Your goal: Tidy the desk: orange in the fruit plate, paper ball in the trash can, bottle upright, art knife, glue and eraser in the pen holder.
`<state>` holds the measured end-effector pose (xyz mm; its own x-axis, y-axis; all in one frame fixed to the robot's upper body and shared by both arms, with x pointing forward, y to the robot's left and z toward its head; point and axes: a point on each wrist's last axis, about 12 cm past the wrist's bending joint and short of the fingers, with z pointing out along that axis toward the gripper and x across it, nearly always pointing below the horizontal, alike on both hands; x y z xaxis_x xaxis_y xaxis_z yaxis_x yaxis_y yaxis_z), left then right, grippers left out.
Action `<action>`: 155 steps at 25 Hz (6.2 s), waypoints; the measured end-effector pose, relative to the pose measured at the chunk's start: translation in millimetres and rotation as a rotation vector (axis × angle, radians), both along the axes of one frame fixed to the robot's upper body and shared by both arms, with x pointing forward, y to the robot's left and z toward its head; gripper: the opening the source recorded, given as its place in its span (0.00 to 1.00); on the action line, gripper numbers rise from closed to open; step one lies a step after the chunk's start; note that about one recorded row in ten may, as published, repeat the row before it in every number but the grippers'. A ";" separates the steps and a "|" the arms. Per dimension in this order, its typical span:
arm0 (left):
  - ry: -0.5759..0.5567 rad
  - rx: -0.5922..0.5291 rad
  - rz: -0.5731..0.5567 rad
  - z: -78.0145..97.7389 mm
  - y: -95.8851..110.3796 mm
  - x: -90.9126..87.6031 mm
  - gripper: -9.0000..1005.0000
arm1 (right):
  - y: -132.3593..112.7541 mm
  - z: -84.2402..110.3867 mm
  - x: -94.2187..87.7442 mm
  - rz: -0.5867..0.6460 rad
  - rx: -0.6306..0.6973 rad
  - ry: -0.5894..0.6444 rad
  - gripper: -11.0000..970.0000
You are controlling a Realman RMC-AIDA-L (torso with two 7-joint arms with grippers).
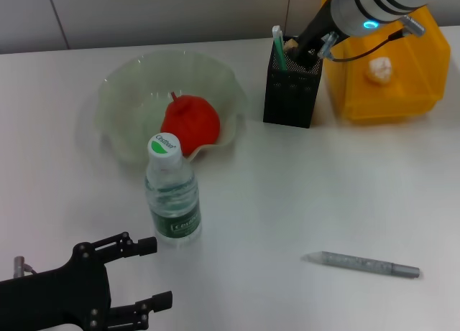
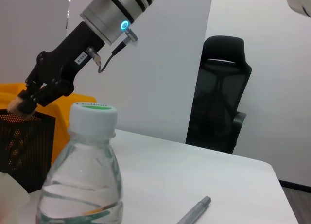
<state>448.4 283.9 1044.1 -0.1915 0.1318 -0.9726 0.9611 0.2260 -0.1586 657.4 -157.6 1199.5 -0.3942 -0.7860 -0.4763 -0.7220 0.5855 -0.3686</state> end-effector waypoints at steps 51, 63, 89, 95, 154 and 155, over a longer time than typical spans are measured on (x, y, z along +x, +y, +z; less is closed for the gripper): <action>0.005 -0.021 0.017 -0.2 -2.2 2.4 0.78 | 34.9 -42.3 -119.3 0.281 -0.291 0.650 0.66; 0.002 -0.014 0.024 -1.7 -2.0 1.9 0.78 | 36.3 -62.5 -115.2 0.269 -0.311 0.630 0.65; 0.004 -0.017 0.022 -1.9 -3.2 2.6 0.78 | 42.4 -75.2 -117.6 0.271 -0.344 0.615 0.33; 0.004 -0.015 0.023 -1.9 -2.9 3.1 0.78 | 44.1 -77.8 -118.7 0.269 -0.351 0.612 0.32; 0.006 -0.025 0.051 -2.3 -3.0 5.6 0.78 | -49.8 -26.9 -22.6 0.024 0.494 -0.256 0.15; 0.006 -0.025 0.051 -2.3 -3.0 5.7 0.78 | -50.6 -28.4 -22.5 0.020 0.494 -0.252 0.15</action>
